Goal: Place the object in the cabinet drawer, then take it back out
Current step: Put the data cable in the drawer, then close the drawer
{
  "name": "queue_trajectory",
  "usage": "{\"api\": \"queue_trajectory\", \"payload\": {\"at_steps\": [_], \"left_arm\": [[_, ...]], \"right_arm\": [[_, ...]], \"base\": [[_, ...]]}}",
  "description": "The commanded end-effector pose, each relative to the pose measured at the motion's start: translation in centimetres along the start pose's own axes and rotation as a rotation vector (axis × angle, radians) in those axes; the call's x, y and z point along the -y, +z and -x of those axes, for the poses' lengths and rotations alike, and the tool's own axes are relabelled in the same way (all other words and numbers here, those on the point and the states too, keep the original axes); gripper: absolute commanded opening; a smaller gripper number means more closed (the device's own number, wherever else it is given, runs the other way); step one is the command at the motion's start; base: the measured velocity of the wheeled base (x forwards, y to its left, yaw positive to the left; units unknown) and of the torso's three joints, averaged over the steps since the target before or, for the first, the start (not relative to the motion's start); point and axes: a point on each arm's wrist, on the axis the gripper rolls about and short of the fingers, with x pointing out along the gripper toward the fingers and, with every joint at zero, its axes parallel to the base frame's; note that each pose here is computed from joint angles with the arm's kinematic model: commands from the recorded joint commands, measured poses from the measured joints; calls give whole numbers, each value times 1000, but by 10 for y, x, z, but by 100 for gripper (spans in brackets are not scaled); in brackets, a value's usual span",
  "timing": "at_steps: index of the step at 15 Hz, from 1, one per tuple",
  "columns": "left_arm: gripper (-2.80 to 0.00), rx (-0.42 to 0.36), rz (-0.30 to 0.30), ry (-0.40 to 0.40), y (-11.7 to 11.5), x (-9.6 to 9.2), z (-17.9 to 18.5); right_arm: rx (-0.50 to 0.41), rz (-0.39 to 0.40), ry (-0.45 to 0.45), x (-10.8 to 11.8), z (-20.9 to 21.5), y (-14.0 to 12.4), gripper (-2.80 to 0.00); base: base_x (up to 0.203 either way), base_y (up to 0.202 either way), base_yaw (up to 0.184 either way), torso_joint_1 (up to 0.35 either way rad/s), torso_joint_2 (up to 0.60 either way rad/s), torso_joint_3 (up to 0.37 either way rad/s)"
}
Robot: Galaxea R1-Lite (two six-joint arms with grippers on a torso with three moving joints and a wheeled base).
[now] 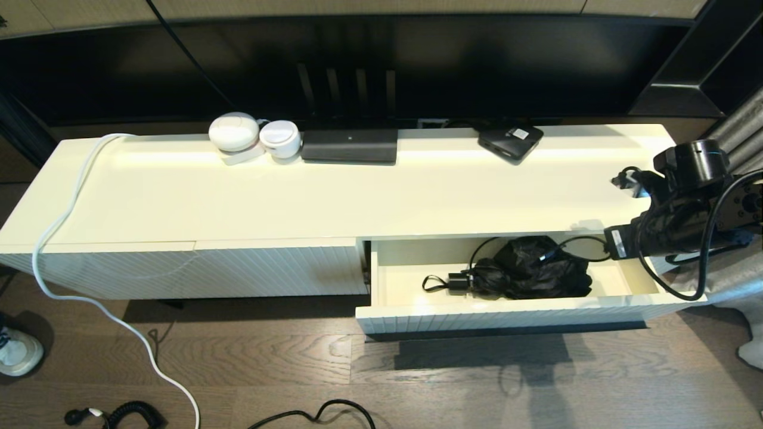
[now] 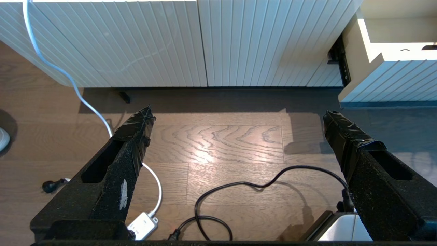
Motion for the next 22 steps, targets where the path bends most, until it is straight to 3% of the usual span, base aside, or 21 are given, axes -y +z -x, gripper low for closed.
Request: {"api": "queue_trajectory", "payload": {"at_steps": [1,7,13,22], "left_arm": [[0,1,0,1,0,0,0],[0,1,0,1,0,0,0],[0,1,0,1,0,0,0],[0,1,0,2,0,0,0]], "right_arm": [[-9,1,0,0,-11,0,0],[15,-1,3,-1,-6,5,0],[202,20,37,-4,79,18,0],[69,126,188,-32,102,-41,0]], "base": [[0,0,0,0,0,0],[0,0,0,0,0,0],[0,0,0,0,0,0],[0,0,0,0,0,0]]}}
